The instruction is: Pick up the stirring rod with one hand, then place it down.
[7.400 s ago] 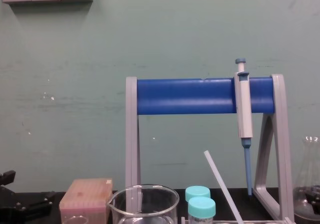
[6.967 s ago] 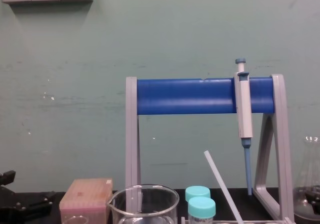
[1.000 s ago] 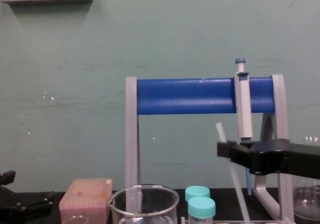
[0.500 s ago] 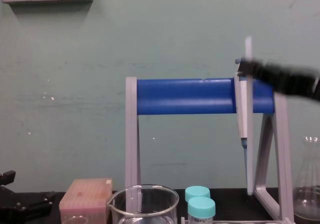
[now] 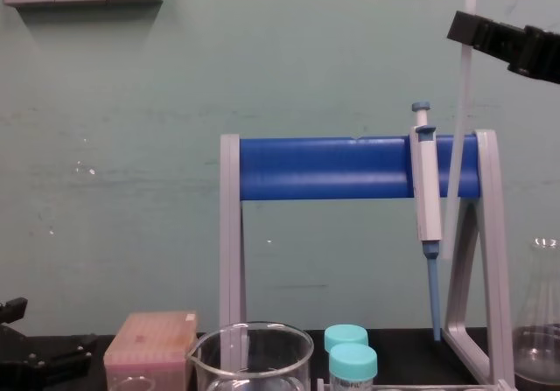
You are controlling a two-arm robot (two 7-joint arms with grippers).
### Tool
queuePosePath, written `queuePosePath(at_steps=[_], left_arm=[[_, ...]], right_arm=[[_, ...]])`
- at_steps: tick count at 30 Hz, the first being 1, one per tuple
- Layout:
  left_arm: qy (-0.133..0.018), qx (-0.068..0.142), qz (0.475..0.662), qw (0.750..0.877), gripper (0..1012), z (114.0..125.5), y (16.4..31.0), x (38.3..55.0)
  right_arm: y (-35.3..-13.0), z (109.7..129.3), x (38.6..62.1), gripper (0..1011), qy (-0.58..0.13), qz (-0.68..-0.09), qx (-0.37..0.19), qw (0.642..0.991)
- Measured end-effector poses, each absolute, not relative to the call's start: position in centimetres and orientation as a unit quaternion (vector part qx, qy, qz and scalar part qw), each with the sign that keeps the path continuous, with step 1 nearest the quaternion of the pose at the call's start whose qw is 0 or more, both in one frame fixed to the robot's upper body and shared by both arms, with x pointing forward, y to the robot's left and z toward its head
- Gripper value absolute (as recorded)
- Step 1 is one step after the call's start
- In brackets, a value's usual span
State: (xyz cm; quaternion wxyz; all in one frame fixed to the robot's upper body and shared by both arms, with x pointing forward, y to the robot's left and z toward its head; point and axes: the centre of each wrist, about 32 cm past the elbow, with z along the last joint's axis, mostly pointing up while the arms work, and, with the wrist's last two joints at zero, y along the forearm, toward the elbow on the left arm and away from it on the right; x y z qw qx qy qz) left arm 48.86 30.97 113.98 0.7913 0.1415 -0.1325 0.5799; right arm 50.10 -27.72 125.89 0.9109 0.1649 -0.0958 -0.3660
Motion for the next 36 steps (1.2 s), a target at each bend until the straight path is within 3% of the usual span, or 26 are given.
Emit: queuePosePath(at_steps=[36], left_arm=[[-0.132, 0.142, 0.58, 0.791, 1000, 113.98, 30.97, 48.86]], right_arm=[[-28.14, 125.38, 50.51, 66, -0.079, -0.354, 0.156, 0.919]])
